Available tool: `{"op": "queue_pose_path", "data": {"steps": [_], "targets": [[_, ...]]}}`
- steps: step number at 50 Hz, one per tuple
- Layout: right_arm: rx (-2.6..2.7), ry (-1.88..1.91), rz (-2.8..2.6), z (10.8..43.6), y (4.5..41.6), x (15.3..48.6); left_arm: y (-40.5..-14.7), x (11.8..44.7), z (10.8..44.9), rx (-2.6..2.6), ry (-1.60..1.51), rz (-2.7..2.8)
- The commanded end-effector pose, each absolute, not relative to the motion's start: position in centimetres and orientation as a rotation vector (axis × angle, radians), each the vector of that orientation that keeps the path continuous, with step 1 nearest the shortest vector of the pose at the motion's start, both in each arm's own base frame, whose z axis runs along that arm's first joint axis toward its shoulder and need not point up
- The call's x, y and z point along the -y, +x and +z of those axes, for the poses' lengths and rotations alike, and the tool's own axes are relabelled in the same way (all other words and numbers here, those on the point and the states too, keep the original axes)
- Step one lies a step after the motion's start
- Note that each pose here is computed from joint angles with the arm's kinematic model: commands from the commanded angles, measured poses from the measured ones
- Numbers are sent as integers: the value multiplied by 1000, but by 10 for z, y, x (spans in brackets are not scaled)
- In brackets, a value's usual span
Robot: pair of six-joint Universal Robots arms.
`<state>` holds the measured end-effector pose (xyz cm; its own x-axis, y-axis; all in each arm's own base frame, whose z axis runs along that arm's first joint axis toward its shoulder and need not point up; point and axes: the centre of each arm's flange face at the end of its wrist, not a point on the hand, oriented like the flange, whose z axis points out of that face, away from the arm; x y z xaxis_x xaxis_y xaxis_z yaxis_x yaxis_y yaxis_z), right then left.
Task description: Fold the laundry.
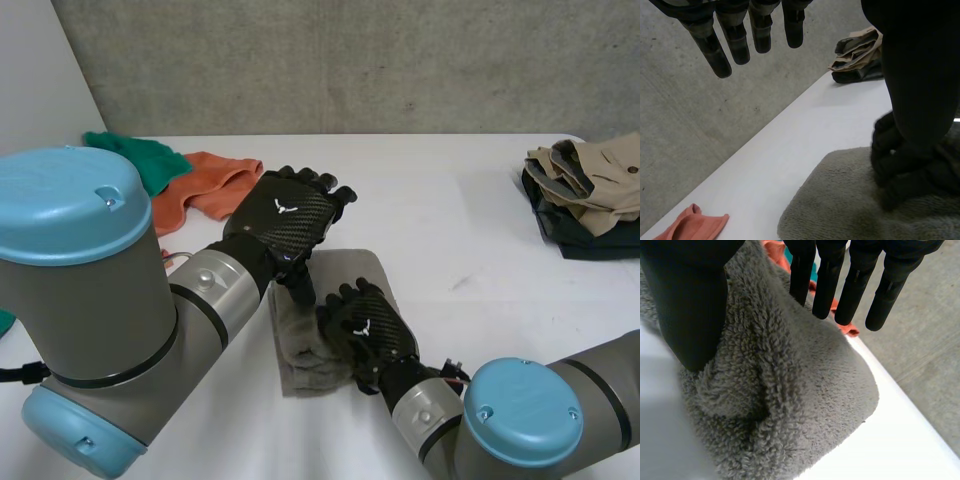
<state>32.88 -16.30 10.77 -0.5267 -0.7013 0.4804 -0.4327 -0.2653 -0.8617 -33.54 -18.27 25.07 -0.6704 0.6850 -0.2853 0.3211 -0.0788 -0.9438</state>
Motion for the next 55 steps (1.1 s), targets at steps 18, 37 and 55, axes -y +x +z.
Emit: {"op": "queue_pose_path", "data": {"steps": [18,37,55], "targets": [[-1880,-1430,-1741,101,326,165,-335,183,251,1908,-1071,1810],[-1876,-1422,-1735,101,331,171,-335,181,249,1911,-1078,1800],[-1835,-1394,-1802,106,346,190,-334,180,249,1907,-1077,1802]]}}
